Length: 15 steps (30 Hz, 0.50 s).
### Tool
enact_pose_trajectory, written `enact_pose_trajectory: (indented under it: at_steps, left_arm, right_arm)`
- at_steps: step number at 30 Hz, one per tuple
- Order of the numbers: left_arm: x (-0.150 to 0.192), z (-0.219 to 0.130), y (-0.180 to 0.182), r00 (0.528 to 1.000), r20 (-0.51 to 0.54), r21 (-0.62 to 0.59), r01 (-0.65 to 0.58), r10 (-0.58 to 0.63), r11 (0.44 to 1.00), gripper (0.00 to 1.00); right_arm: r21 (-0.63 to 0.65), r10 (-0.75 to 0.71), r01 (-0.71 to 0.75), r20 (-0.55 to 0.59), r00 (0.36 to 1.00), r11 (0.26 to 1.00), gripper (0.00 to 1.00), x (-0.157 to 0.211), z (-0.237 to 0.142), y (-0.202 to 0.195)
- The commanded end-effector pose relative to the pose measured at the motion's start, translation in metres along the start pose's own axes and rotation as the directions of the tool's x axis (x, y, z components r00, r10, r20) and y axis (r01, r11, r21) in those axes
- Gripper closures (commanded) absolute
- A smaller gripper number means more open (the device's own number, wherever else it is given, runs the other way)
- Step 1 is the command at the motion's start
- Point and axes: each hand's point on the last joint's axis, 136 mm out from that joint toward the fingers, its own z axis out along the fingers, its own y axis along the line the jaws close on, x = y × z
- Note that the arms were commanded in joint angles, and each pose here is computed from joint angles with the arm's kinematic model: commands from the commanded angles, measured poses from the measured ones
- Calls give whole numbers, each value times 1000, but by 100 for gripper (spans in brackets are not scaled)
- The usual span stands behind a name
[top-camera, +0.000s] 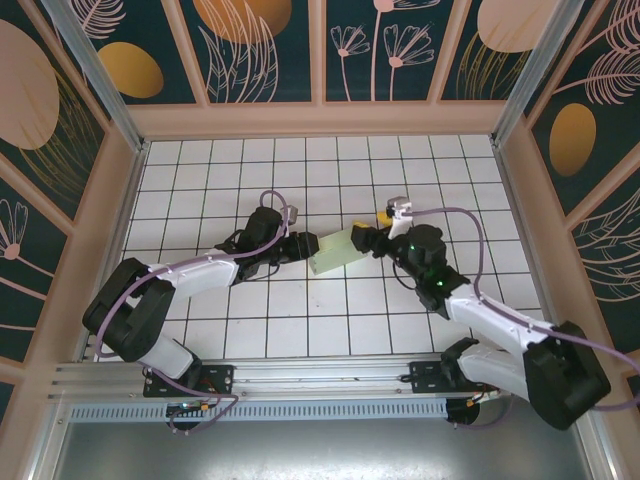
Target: Fold the paper box
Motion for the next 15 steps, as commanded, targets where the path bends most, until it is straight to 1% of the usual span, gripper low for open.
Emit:
enact_pose_trajectory:
  at_steps: [1,5,7,9,10,13,14,15]
  left_arm:
    - [51,5,54,987,-154,-170,26,-52,985,61]
    - [51,4,56,988,-151,-178,11,-39,984,64]
    - [52,4,58,988,-151,-182,8,-36,983,65]
    - [53,5,60,987,-155,-189,9,-39,982,67]
    - [54,5,61,987,-159,-191,6,-37,982,68]
    - [56,5,61,985,-167,-187,-3,-29,982,70]
    - [55,5,62,986,-165,-188,-7,-25,982,71]
    - [55,5,62,986,-164,-189,-11,-21,982,72]
  right_arm:
    - [85,100,-90,-128,987,992,24,30,16,-17]
    - [123,135,-110,-216,967,986,27,67,25,-31]
    - [128,148,-120,-238,960,984,32,82,24,-36]
    - [122,171,-144,-256,951,982,41,93,23,-36]
    - [137,194,-164,-248,949,977,46,94,22,-44]
    - [127,214,-188,-239,947,974,65,93,21,-47]
    - [122,211,-186,-240,948,975,70,93,21,-46]
    - [120,207,-182,-245,947,976,72,94,21,-46]
